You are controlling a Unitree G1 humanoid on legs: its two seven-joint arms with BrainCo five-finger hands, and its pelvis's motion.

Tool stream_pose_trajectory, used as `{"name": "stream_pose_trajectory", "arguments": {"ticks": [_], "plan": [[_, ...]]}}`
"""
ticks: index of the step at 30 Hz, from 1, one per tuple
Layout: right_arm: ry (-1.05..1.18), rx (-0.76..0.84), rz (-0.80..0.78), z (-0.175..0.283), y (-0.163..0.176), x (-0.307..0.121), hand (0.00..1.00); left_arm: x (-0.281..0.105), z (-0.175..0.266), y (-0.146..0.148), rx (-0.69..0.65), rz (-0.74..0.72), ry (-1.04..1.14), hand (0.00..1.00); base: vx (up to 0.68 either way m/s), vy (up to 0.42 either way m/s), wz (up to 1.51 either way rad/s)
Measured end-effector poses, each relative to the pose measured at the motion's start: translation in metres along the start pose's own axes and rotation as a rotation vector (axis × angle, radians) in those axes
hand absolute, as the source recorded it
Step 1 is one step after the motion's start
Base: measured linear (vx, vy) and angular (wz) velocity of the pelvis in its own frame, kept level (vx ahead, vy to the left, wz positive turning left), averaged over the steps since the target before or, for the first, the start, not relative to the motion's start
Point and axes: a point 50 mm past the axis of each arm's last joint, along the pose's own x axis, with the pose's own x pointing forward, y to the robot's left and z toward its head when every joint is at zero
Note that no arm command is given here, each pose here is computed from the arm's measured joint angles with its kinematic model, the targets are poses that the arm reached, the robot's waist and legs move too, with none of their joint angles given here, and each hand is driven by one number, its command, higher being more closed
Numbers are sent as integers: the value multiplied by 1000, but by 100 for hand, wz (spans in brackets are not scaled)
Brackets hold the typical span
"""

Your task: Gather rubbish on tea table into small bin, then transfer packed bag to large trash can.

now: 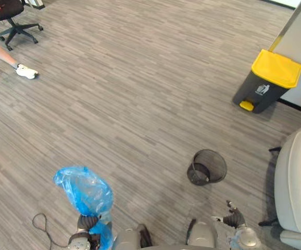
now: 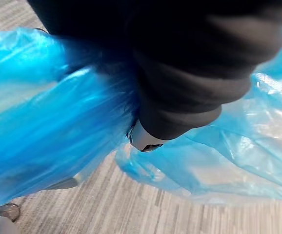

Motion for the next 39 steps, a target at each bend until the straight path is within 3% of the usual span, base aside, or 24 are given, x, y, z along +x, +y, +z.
{"name": "stream_pose_trajectory", "arguments": {"ticks": [9, 15, 19, 21, 25, 36, 39], "plan": [[58, -9, -28, -14, -6, -2, 0, 11, 24, -18, 11, -53, -82, 100, 531, -128, 42], [-9, 59, -67, 3, -7, 0, 0, 12, 39, -33, -37, -70, -132, 100, 617, -161, -39], [-76, 94, -111, 19, -14, 1, 0, 11, 58, -31, -51, -67, -222, 100, 495, 70, -123], [-91, 93, -125, 21, -16, -1, 0, 1, 38, -40, -76, -77, -153, 100, 599, 431, -226], [-43, 131, -89, 7, 3, -9, 0, 2, 40, -38, -56, -93, -155, 100, 341, 224, -134], [-69, -44, -16, 24, 13, 8, 0, 15, 40, -17, 29, -67, -135, 100, 417, -24, -102], [-51, -86, -51, 21, -6, 11, 0, 20, 46, -34, -14, -94, -134, 100, 550, -128, -37]]}}
